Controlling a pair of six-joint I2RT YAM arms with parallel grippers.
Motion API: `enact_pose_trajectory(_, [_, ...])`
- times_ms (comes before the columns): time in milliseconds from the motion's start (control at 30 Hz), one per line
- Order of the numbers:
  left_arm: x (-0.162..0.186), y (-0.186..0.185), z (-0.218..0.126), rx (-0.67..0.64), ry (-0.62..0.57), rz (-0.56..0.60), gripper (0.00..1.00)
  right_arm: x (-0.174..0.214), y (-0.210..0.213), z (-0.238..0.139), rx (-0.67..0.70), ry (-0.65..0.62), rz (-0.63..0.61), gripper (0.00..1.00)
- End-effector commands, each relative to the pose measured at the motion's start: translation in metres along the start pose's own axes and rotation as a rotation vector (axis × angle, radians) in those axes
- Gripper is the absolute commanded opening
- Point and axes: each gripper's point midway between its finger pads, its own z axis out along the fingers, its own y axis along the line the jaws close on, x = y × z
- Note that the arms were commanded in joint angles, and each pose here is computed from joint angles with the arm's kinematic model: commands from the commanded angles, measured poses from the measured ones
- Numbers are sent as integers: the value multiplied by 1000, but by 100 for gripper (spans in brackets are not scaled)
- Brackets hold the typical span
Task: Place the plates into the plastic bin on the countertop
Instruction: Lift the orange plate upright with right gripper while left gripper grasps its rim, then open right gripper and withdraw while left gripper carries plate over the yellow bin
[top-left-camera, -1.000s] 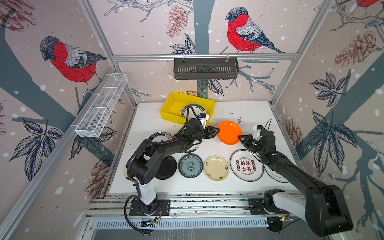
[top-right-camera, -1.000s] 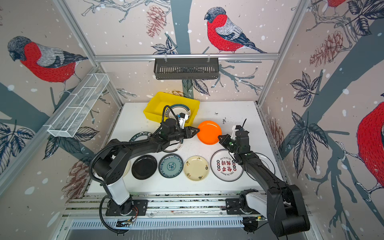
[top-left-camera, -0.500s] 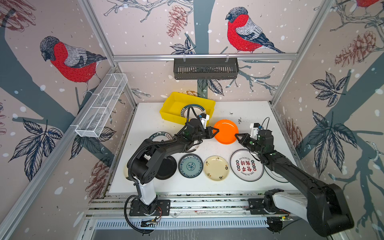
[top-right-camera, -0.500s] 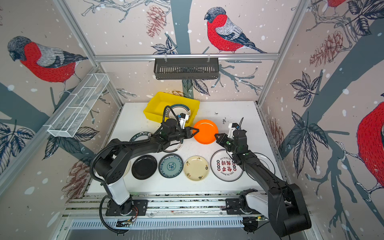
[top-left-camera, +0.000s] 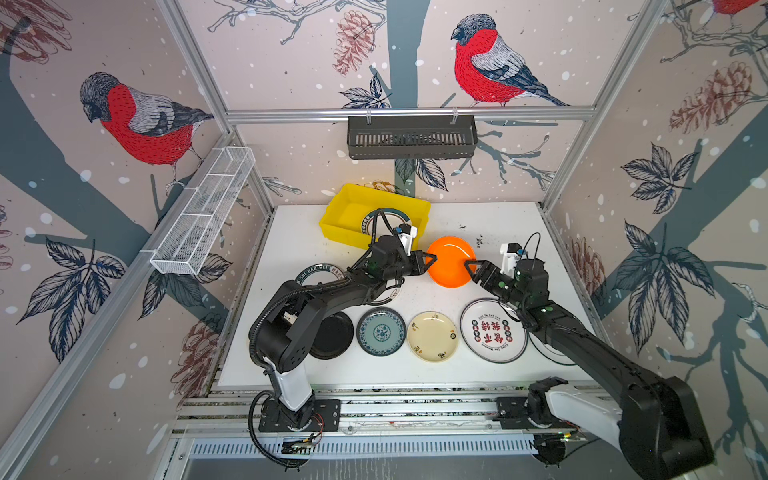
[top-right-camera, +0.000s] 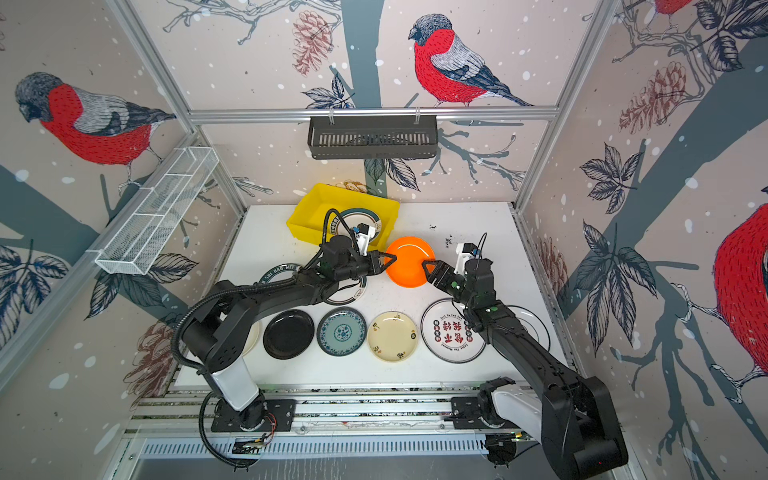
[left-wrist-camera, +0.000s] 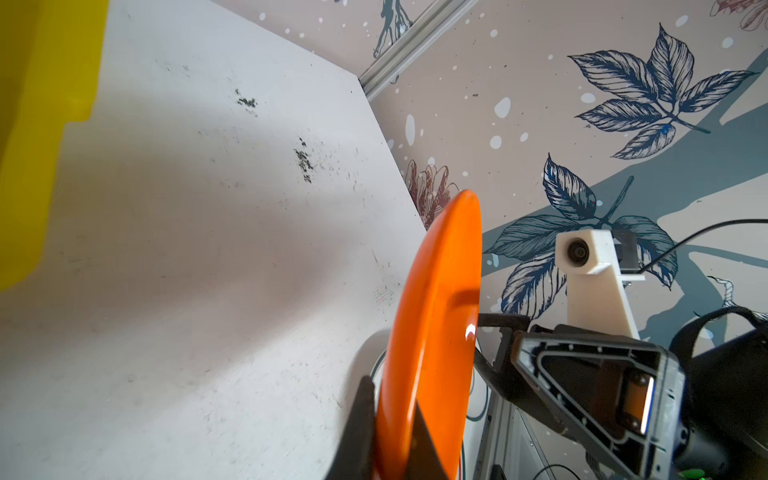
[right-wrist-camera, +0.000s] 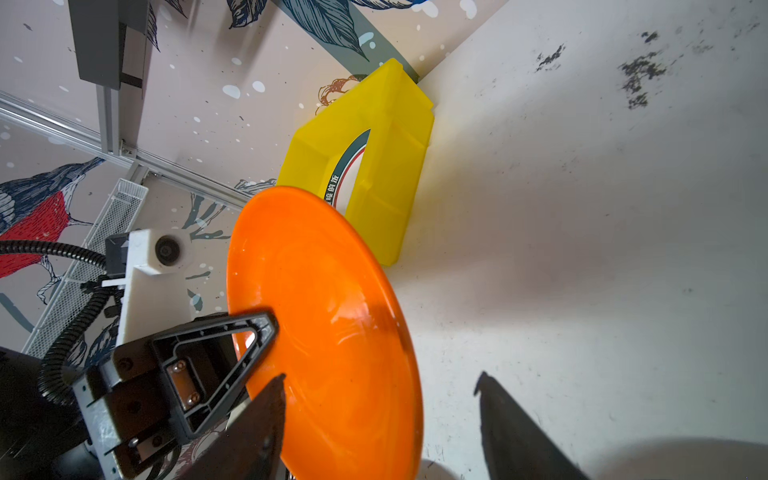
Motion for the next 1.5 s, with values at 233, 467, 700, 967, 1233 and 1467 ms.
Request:
enact_pose_trajectory(233, [-23, -9, -8, -13, -51, 51, 0, -9, 24, -8, -69, -59, -90, 89])
enact_pose_trajectory(467, [-40, -18, -16, -31, -93, 75, 0, -12, 36, -13, -89, -78, -151, 100])
enact_pose_trajectory(700, [-58, -16, -19, -103, -110, 97, 0, -24, 68, -24, -206, -141, -231, 100])
enact_pose_trajectory(967, [-105, 14, -40, -193, -193, 55, 0, -44, 73, -23, -167, -211, -301, 100])
enact_pose_trajectory(1233, [-161, 67, -73, -366, -324, 51, 0, -47, 77, -15, -170, -195, -334, 100])
enact_pose_trajectory(1467, [-194, 133, -100, -776, -391, 150, 0, -45, 68, -13, -120, -173, -354, 100])
